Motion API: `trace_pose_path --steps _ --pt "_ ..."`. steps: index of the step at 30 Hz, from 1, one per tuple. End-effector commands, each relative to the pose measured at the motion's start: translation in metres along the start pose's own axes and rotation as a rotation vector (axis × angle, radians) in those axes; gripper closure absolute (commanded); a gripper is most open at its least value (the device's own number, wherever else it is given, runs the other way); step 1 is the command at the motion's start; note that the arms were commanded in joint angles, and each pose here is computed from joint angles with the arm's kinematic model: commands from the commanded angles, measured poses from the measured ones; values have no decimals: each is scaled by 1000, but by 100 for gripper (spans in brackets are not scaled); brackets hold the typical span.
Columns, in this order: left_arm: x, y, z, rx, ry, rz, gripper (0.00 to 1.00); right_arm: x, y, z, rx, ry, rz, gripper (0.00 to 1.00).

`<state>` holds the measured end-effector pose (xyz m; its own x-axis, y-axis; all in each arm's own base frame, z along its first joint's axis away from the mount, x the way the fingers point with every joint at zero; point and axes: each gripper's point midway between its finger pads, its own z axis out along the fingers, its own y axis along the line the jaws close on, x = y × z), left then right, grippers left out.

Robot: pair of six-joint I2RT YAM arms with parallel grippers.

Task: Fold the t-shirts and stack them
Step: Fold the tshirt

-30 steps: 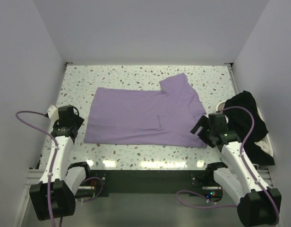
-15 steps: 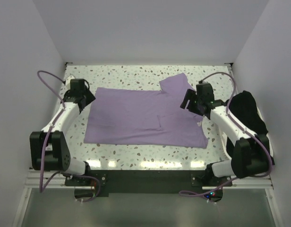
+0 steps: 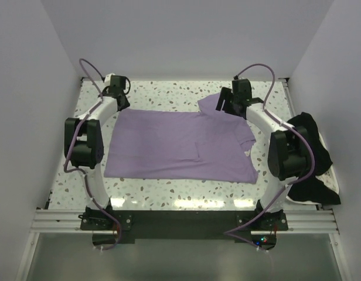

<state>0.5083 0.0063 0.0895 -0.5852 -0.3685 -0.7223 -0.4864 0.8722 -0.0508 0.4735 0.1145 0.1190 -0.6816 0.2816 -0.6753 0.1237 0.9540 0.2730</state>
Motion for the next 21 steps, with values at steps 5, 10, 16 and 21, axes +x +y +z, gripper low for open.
trace_pose_path --steps 5,10,16,21 --pt "-18 -16 21 -41 -31 -5 57 -39 18 18 -37 -82 -39 29" --pt "-10 -28 42 -30 -1 -2 58 -38 14 27 -24 -73 -51 28" --pt "1 -28 56 -49 22 -21 58 -34 12 35 -24 -60 -58 28" --pt "8 -32 66 -46 41 -24 58 -35 10 37 -24 -58 -60 28"
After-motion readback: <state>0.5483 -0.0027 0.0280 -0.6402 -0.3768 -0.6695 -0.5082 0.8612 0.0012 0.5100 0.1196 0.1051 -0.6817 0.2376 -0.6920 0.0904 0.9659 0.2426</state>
